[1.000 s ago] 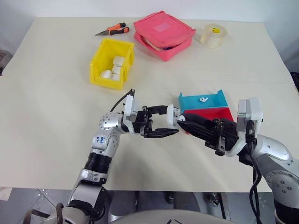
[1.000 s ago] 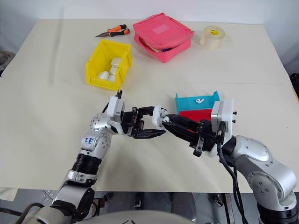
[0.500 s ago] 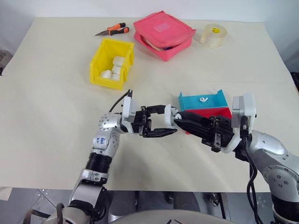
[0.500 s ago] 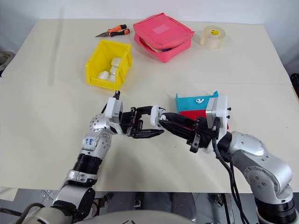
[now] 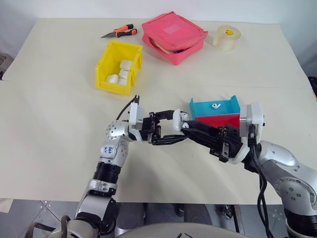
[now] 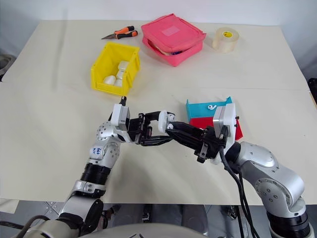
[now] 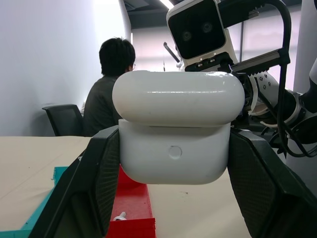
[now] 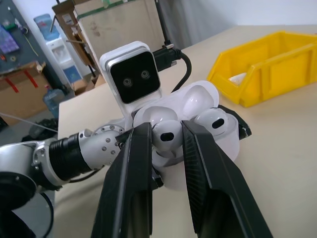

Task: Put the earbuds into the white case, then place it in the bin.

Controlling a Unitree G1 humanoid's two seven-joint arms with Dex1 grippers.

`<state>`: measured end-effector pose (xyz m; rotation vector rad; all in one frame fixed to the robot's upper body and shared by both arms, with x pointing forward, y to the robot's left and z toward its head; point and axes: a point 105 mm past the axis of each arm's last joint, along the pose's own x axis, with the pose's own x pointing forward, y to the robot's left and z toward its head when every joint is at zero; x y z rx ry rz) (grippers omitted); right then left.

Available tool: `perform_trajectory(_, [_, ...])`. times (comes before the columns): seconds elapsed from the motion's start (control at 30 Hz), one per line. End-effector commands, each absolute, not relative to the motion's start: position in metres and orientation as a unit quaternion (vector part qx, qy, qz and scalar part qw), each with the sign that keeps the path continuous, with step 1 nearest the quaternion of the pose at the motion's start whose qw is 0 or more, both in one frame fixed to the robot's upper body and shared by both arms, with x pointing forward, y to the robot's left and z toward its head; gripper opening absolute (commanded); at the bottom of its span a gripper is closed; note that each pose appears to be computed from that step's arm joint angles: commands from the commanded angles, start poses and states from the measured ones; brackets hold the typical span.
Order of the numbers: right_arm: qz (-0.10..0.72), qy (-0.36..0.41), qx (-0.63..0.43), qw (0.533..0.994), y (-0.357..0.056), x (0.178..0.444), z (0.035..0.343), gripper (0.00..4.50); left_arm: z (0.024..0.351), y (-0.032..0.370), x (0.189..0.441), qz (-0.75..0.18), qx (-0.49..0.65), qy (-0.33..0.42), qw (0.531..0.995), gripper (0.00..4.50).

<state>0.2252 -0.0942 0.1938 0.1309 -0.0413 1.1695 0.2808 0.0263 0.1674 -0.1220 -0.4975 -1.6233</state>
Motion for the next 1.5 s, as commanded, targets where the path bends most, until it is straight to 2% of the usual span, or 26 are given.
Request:
perform_trajectory(0.03, [0.553, 0.041, 0.034, 0.831, -0.097, 0.227, 0.17, 0.49, 0.195, 0.021, 0.274, -0.723, -0.042, -0.277, 0.632, 2.8])
perform_trajectory(0.3, [0.572, 0.026, 0.016, 0.82, -0.094, 0.231, 0.179, 0.49, 0.195, 0.02, 0.275, -0.72, -0.041, -0.278, 0.635, 2.8])
perform_trajectory(0.5, [0.575, 0.016, 0.009, 0.818, -0.092, 0.231, 0.184, 2.51, 0.194, 0.02, 0.276, -0.717, -0.04, -0.277, 0.639, 2.8])
perform_trajectory(0.87, [0.579, -0.003, -0.004, 0.815, -0.09, 0.227, 0.197, 2.51, 0.191, 0.024, 0.28, -0.711, -0.039, -0.272, 0.648, 2.8])
perform_trajectory(1.5, [0.576, -0.038, -0.037, 0.815, -0.089, 0.224, 0.227, 2.51, 0.181, 0.023, 0.273, -0.728, -0.042, -0.253, 0.636, 2.8])
